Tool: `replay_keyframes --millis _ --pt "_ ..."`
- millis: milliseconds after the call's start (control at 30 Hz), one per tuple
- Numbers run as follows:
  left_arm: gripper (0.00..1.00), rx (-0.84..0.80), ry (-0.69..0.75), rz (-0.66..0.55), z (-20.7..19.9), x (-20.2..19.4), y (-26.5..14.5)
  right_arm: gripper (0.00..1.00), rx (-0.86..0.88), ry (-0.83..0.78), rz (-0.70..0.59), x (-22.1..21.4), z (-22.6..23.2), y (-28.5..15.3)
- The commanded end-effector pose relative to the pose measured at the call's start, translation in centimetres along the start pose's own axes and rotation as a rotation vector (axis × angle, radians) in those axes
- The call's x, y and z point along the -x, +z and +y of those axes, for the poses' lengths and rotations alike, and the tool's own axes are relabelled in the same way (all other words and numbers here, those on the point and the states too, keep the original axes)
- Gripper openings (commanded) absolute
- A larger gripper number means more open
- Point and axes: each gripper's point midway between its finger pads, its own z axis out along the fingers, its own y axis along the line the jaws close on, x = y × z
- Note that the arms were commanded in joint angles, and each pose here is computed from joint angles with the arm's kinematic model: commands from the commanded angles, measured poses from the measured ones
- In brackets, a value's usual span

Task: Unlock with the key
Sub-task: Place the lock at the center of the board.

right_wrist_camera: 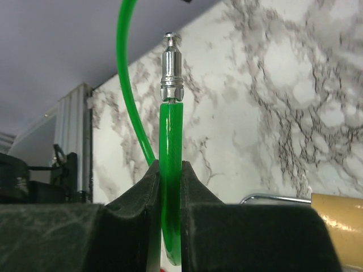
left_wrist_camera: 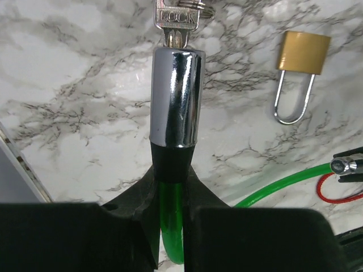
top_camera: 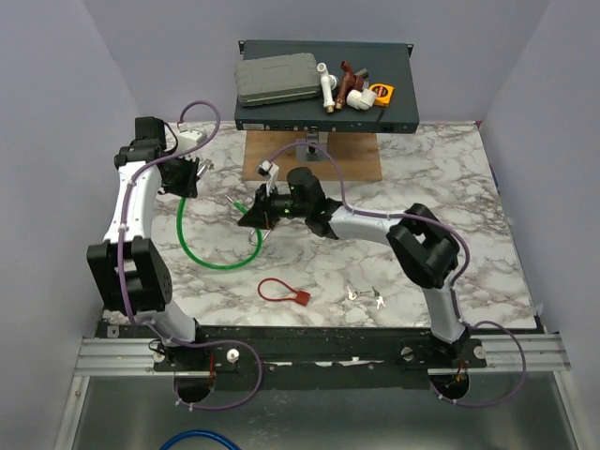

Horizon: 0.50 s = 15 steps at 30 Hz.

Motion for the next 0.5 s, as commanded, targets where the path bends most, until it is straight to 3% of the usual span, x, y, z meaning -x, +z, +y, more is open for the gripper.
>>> replay_keyframes --millis 0,167,233,467 --pt "0.0 0.063 -0.108 0.05 3.8 -0.2 2.3 0.01 -0.011 0.014 0.044 -3.2 -1.7 2.6" --pt "0.0 0.107 -0.124 0.096 6.3 -1.3 5.7 0.01 -0.04 0.062 0.083 -5.7 -3.5 4.4" --pt "0.0 0.125 -0.134 0.105 7.3 -1.3 6.8 0.06 -0.052 0.092 0.1 -6.6 -4.1 4.9" --pt "0.02 0.2 -0.171 0.134 10.6 -0.6 10.0 0.4 -0.103 0.18 0.182 -9.6 -6.0 5.8"
